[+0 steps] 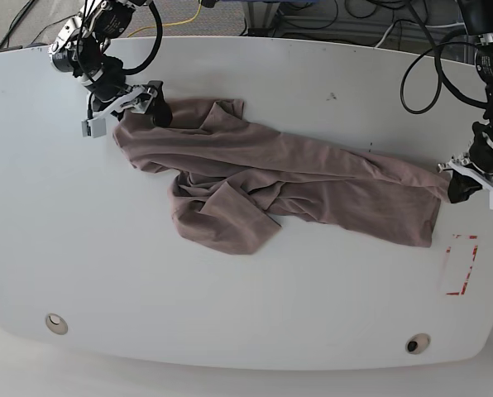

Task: Layout the t-shirt on the table in an organized manner, then fold the t-shirt properly
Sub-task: 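Lift the held t-shirt high with both grippers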

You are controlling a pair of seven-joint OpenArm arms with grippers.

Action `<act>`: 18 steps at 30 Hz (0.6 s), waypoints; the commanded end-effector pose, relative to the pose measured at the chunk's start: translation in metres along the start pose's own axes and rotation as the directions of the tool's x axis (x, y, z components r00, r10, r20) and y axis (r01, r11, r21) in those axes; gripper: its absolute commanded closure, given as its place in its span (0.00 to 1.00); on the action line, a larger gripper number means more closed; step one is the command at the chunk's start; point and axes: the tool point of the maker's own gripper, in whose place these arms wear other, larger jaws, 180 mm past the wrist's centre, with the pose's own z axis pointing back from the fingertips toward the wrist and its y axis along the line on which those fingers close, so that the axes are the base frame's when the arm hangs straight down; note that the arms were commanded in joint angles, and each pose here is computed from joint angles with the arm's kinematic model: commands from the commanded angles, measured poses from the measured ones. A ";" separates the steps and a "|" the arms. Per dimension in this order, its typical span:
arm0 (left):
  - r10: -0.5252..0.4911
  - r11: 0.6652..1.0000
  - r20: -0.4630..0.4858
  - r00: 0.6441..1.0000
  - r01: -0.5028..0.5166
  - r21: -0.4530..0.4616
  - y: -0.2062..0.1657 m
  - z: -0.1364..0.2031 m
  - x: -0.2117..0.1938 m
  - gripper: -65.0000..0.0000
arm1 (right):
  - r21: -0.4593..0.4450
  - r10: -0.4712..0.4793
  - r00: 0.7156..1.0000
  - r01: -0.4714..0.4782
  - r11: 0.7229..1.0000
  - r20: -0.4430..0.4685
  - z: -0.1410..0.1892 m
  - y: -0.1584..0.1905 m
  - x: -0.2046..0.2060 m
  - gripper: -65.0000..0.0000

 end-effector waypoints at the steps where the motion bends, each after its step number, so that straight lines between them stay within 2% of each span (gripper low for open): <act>1: -0.024 1.000 0.051 0.998 0.025 -0.005 0.000 0.004 0.019 1.00 | -0.042 -0.009 0.994 0.005 0.999 -0.110 0.002 -0.008 -0.023 0.29; 7: -0.024 1.000 0.051 0.998 0.025 -0.005 0.000 0.004 0.019 1.00 | -0.049 -0.005 0.994 0.000 0.999 -0.109 0.003 -0.010 -0.022 0.66; 11: -0.026 1.000 0.046 0.999 0.027 -0.010 -0.002 0.003 0.017 1.00 | -0.050 0.000 0.994 -0.005 0.999 -0.105 0.004 -0.010 -0.021 0.96; 12: -0.028 0.999 0.040 0.999 0.029 -0.017 -0.004 0.002 0.015 1.00 | -0.049 0.002 0.995 -0.008 0.999 -0.104 0.003 -0.009 -0.020 1.00; 18: -0.055 0.997 0.040 0.998 0.057 -0.054 -0.021 -0.001 0.017 1.00 | -0.096 0.086 0.994 -0.092 0.991 -0.068 0.019 -0.017 0.006 1.00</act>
